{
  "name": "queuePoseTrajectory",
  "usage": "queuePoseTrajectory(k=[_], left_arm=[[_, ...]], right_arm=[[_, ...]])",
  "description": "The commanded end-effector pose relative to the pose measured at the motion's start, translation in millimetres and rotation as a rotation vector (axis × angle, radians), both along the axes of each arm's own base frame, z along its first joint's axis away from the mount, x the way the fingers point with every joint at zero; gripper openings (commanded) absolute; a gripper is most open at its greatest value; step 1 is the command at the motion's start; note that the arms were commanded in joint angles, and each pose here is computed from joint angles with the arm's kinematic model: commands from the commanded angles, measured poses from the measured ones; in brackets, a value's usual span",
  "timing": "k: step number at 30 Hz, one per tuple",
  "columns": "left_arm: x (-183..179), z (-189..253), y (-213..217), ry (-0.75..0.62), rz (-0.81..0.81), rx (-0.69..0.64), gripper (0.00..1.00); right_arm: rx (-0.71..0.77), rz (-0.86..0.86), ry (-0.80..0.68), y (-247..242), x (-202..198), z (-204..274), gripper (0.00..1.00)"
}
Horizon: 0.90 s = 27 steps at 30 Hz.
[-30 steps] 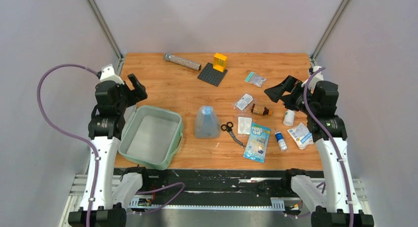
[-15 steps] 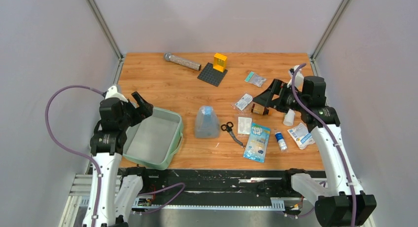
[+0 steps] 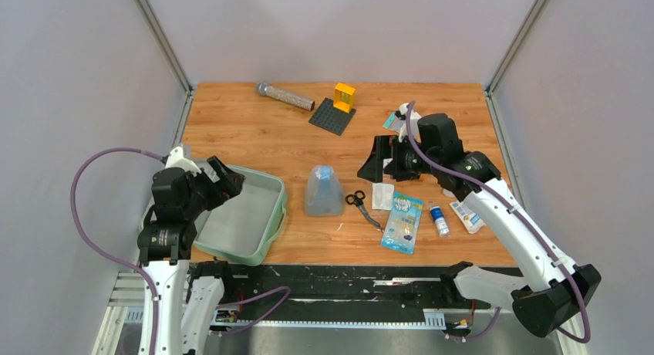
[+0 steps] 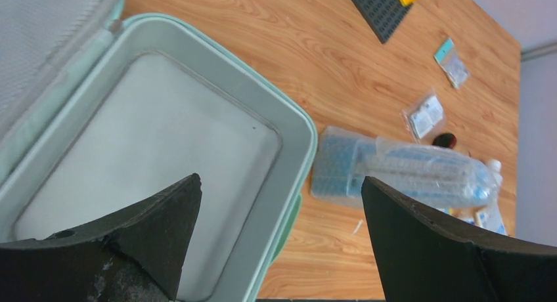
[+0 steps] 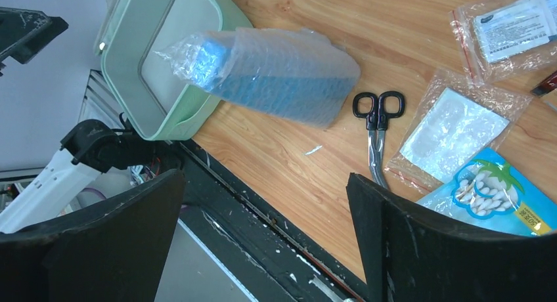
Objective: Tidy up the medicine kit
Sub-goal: Adjust the distractor at the center of the board.
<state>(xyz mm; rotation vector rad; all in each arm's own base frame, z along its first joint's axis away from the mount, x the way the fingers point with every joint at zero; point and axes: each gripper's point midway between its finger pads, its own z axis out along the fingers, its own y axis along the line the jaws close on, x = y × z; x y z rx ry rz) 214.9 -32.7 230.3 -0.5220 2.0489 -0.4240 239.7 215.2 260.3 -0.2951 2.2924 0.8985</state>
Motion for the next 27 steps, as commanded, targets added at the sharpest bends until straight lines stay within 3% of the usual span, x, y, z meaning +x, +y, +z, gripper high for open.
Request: queuePoseTrajectory(k=[1,7,12,18,21,24,27], left_arm=[[1.7,14.9,-38.6,-0.089,-0.228,-0.083,1.00],[-1.9,27.2,-66.4,-0.132,-0.421,-0.104,1.00],[-9.7,36.6,-99.8,-0.161,-0.542,-0.127,1.00],[-33.7,48.9,-164.1,-0.158,-0.735,-0.127,1.00],[-52.8,32.4,-207.6,-0.104,-0.852,-0.060,1.00],[-57.0,13.0,-240.9,-0.085,-0.846,0.032,1.00],[-54.2,5.1,-262.6,-0.094,-0.797,0.036,1.00]], right_arm=[[-0.025,-0.094,-0.025,0.0,8.5,8.3,0.98],[-0.014,-0.187,0.015,-8.2,7.0,-6.5,0.99],[-0.033,-0.472,-0.006,-48.1,15.7,-15.0,1.00],[0.004,-0.681,-0.053,-80.4,16.6,-9.2,1.00],[0.014,-0.731,-0.066,-88.5,17.0,-7.2,1.00],[0.023,-0.748,-0.070,-91.8,15.2,-4.8,1.00],[0.035,-0.762,-0.065,-94.1,12.4,-6.5,1.00]])
